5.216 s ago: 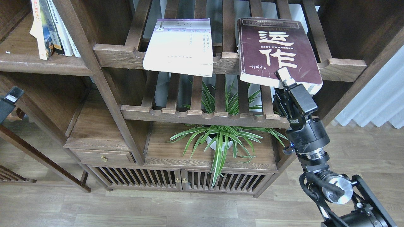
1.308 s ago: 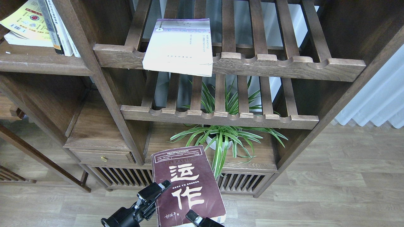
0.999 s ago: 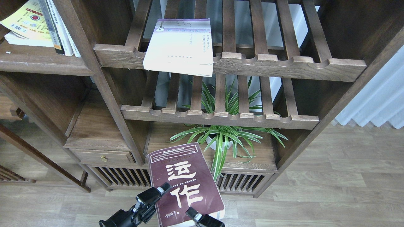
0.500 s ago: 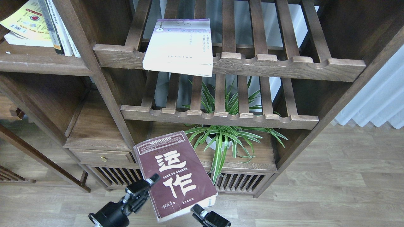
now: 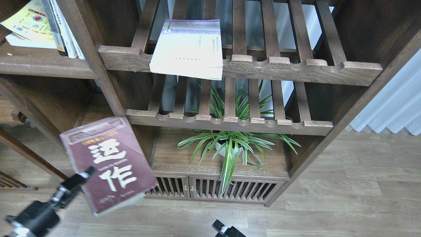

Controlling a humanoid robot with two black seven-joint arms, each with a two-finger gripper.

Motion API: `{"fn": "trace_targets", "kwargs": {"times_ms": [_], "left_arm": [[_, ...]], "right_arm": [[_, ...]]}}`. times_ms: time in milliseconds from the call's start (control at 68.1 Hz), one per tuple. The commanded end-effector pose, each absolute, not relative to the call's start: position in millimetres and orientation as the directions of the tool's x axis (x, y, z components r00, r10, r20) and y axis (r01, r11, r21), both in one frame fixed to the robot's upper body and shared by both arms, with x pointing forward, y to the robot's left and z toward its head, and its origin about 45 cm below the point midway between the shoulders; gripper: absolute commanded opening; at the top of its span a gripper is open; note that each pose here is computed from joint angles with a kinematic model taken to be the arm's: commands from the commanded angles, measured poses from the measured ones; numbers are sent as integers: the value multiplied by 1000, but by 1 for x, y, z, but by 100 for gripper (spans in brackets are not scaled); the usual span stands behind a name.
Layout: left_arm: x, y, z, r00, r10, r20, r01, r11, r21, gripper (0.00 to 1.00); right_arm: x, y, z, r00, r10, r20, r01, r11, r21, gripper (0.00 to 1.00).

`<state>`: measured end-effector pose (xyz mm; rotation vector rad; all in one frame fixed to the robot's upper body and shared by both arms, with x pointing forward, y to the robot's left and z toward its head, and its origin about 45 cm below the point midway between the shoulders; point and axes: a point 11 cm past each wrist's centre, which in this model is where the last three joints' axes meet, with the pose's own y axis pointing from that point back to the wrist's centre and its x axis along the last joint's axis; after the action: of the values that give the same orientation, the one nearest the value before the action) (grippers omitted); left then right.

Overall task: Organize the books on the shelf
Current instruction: 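Carry the maroon book with the left gripper toward the far-side shelf section, then place the maroon book onto the far-side shelf with the left gripper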

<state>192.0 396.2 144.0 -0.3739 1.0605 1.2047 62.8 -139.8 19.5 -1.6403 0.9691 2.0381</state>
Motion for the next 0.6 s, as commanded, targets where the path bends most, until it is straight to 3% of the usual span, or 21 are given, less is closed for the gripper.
{"fn": "trace_targets", "kwargs": {"times_ms": [0,294,588], "left_arm": [[205,427,178,21,633,-774,-912,329,244,9],[234,476,274,148,761,-631,-958,269,99,9],[251,485,347,251,832,-495,-957,289,-1,9]], "right_arm": [[63,-141,16,-273,-153,-950,-644,-705,298,86],[57,-142,9,-298,-165,-940,-636,-700,324,86],[57,-136,8,-304,-153,-940,-638,-700,320,86]]}}
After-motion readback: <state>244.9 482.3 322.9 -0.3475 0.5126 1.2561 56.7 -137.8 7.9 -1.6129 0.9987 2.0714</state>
